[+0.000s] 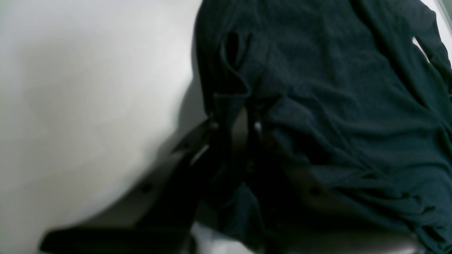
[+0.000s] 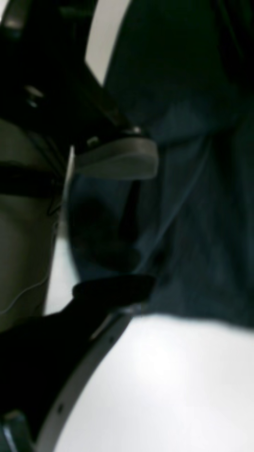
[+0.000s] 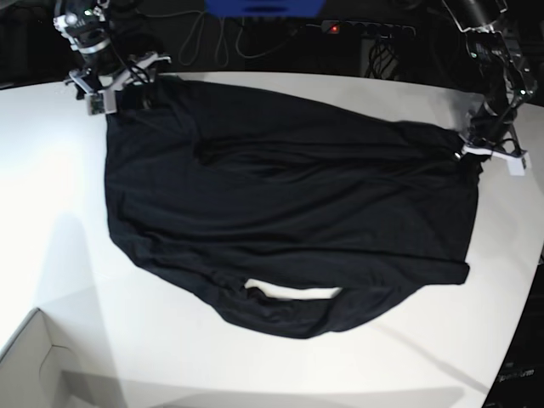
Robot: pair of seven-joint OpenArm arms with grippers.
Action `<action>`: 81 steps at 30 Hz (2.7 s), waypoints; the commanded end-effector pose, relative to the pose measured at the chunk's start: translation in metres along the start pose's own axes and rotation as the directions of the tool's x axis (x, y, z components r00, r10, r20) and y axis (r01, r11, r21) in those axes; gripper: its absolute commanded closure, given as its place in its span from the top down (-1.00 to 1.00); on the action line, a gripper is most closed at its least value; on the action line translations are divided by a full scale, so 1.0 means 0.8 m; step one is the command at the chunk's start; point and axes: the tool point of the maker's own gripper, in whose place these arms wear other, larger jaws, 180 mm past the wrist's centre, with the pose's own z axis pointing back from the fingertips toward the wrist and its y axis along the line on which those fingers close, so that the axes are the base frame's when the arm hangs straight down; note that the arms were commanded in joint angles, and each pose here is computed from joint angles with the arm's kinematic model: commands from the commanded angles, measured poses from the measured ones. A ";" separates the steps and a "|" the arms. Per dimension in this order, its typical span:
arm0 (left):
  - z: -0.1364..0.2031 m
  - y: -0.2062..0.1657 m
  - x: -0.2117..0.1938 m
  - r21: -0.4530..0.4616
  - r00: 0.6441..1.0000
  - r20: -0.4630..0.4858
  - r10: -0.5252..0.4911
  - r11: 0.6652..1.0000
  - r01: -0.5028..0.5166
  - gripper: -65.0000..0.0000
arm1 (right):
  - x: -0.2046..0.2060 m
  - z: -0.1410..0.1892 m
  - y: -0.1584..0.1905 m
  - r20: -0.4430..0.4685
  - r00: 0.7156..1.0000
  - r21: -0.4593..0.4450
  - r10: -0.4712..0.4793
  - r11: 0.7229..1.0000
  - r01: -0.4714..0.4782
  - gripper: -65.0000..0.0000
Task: Layout the t-shirt on the table in an organized manner, then fold the t-shirt properly
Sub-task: 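Move the right gripper holding the shirt inward toward the left gripper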
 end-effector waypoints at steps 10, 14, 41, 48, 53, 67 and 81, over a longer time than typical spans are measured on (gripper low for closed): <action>0.002 0.001 0.010 -0.001 1.000 0.010 -0.021 1.000 0.021 -1.00 | 0.045 -0.022 0.058 0.103 0.994 0.136 0.021 0.990 -0.035 0.32; 0.002 0.001 0.009 0.000 1.000 0.009 -0.020 1.000 0.020 -1.00 | 0.054 -0.028 0.085 0.122 0.992 0.193 0.026 0.980 -0.050 0.33; 0.005 0.006 0.003 0.008 1.000 0.001 -0.018 1.000 0.018 -1.00 | 0.068 -0.079 0.101 0.134 0.991 0.253 -0.018 0.967 -0.016 -0.22; 0.005 0.006 0.003 0.009 1.000 0.000 -0.019 1.000 0.019 -1.00 | 0.073 -0.079 0.101 0.142 0.990 0.251 -0.016 0.968 -0.021 -1.00; 0.006 0.007 0.005 0.010 1.000 0.001 -0.022 1.000 0.022 -1.00 | 0.097 -0.074 0.097 0.192 0.981 0.236 0.003 0.971 -0.049 -1.00; 0.007 0.009 0.006 0.013 1.000 0.001 -0.024 1.000 0.024 -1.00 | 0.152 -0.092 0.087 0.210 0.975 0.205 0.066 0.973 -0.109 -1.00; 0.013 0.020 0.017 0.034 0.999 0.032 -0.006 0.999 0.005 -1.00 | 0.135 -0.114 0.085 0.154 0.986 0.230 0.063 0.968 -0.098 -0.94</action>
